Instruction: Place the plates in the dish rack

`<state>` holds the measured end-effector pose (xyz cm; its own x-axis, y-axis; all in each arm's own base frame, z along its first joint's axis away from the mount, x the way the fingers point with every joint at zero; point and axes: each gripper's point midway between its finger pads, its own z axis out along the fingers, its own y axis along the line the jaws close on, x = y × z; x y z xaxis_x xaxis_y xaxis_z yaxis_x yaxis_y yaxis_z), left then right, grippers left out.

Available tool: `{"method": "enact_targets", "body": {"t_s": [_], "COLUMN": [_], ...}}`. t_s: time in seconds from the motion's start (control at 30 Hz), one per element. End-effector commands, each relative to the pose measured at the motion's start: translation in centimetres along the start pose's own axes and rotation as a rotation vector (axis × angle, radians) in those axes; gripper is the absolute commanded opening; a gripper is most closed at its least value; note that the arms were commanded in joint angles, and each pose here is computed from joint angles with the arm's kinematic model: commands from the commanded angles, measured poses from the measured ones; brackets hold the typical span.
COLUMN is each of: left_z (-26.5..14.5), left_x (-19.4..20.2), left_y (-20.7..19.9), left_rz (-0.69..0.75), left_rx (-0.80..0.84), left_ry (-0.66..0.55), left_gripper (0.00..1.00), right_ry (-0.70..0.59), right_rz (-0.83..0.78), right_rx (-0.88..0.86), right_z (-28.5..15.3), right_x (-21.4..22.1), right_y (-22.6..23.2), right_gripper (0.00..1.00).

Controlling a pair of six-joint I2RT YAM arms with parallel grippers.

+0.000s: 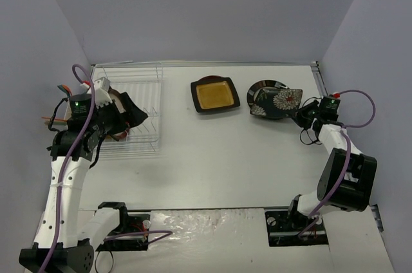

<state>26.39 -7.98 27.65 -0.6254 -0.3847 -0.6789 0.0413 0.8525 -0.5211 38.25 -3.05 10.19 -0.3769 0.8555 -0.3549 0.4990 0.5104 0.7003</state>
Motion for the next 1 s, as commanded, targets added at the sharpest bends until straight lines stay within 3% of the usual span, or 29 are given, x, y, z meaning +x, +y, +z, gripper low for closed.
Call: {"method": "enact_targets", "body": {"t_s": [0.0, 0.3, 0.67, 0.97], "left_z": [0.1, 1.7, 7.7, 11.1], "left_x": [-2.2, -2.9, -3.1, -4.0], "left_y": [-3.3, -7.7, -15.4, -20.9], "left_rz": [-0.063, -0.117, -0.151, -0.233], "left_rx": [0.146, 0.278, 0.398, 0.517], "left_ry": [-0.057, -0.059, -0.036, -0.055], "left_gripper": [0.94, 0.94, 0.94, 0.94], "right_ry": [-0.133, -0.053, 0.149, 0.192], "right_rz": [-0.068, -0.092, -0.210, -0.240], "right_rx": [-0.363, -0.601, -0.879, -0.960], "right_z": [-4.2, -7.7, -13.3, -15.8], "right_x": [-4.0, -2.3, 5.8, 8.4], "right_y": [9.6, 14.1, 21.4, 23.0], "right_gripper": [0.00, 0.00, 0.00, 0.00]}}
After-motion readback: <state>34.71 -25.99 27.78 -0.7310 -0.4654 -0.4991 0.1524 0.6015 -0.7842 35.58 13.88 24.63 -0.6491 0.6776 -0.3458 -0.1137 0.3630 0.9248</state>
